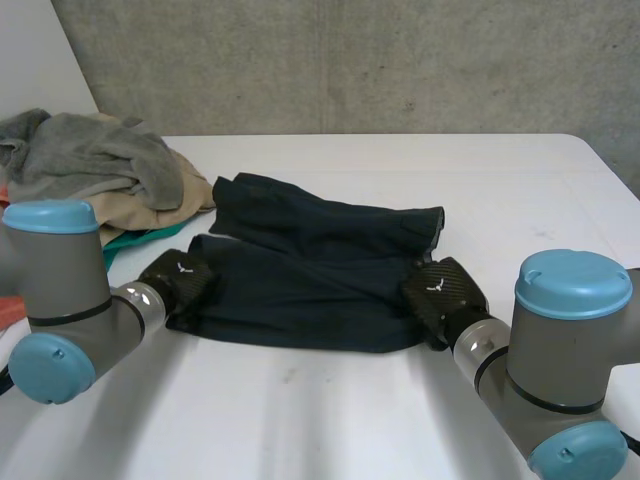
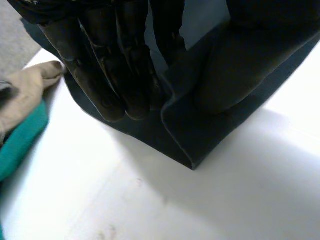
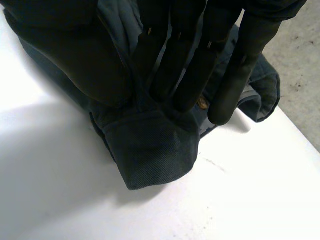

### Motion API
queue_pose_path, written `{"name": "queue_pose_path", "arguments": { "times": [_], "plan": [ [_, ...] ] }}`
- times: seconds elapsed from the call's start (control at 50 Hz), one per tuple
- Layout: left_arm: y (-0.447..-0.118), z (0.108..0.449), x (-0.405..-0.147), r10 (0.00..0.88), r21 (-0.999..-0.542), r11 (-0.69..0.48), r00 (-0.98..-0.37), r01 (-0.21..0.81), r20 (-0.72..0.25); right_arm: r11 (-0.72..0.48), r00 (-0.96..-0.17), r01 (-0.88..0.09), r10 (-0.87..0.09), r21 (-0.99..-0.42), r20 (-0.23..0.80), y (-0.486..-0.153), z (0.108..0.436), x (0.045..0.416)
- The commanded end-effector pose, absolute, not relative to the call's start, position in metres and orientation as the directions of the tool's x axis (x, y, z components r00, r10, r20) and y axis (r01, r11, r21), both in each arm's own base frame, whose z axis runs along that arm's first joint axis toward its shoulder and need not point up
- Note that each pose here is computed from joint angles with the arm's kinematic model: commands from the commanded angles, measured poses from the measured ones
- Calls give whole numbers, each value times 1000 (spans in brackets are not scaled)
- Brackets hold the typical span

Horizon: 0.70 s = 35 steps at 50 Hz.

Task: Fold the laundry.

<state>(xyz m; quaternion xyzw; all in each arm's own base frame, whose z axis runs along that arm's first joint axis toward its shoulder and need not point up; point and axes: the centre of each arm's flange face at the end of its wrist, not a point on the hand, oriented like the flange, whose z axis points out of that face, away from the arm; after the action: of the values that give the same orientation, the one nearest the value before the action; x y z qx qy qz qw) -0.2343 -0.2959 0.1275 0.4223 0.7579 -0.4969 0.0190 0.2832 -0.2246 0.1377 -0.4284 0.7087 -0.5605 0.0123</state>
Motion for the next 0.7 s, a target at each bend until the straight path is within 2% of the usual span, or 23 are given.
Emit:
{"name": "queue_pose_path", "arguments": {
  "times": [0.02,0.04,0.1,0.14,0.18,0.2,0.26,0.28,0.34,0.4,0.46,0.5,0.56,0.58,0.66,0.7],
  "plan": [
    [-289,167,-235,559,-793,110,-697,599,-449,-15,-652,-585,-585,-811,482,-225,157,281],
    [-282,191,-236,535,-827,77,-723,557,-437,-20,-659,-584,-573,-812,488,-224,167,280],
    [-272,230,-235,491,-877,20,-769,480,-410,-35,-670,-578,-550,-815,499,-224,189,278],
    [-260,273,-233,452,-912,-58,-804,406,-387,-57,-683,-573,-519,-818,515,-224,220,274],
    [-249,304,-232,431,-924,-124,-820,360,-377,-78,-698,-558,-494,-826,518,-224,245,272],
    [-236,334,-231,418,-928,-188,-828,323,-373,-118,-713,-539,-463,-834,526,-224,274,269],
    [-213,377,-227,405,-923,-268,-838,275,-367,-189,-742,-501,-409,-845,531,-223,322,263],
    [-200,402,-224,392,-916,-313,-845,250,-364,-222,-755,-484,-382,-846,533,-222,349,259],
    [-190,432,-221,387,-916,-339,-856,214,-343,-237,-761,-477,-371,-846,532,-223,381,255],
    [-193,439,-222,395,-928,-311,-860,207,-324,-220,-750,-485,-394,-847,532,-228,387,257],
    [-208,426,-229,430,-949,-212,-849,235,-306,-170,-724,-508,-447,-845,525,-239,379,262],
    [-224,406,-237,462,-956,-112,-838,270,-290,-125,-699,-532,-493,-838,517,-246,363,268],
    [-242,384,-245,487,-951,-22,-828,307,-279,-82,-681,-551,-530,-831,504,-256,343,275],
    [-256,370,-251,500,-947,19,-823,322,-270,-55,-673,-562,-549,-825,495,-263,328,280],
    [-294,340,-272,520,-939,58,-813,339,-261,-29,-681,-550,-564,-835,468,-288,293,299],
    [-313,343,-279,499,-948,8,-823,319,-273,-75,-711,-511,-522,-856,471,-305,291,310]
  ]
}}
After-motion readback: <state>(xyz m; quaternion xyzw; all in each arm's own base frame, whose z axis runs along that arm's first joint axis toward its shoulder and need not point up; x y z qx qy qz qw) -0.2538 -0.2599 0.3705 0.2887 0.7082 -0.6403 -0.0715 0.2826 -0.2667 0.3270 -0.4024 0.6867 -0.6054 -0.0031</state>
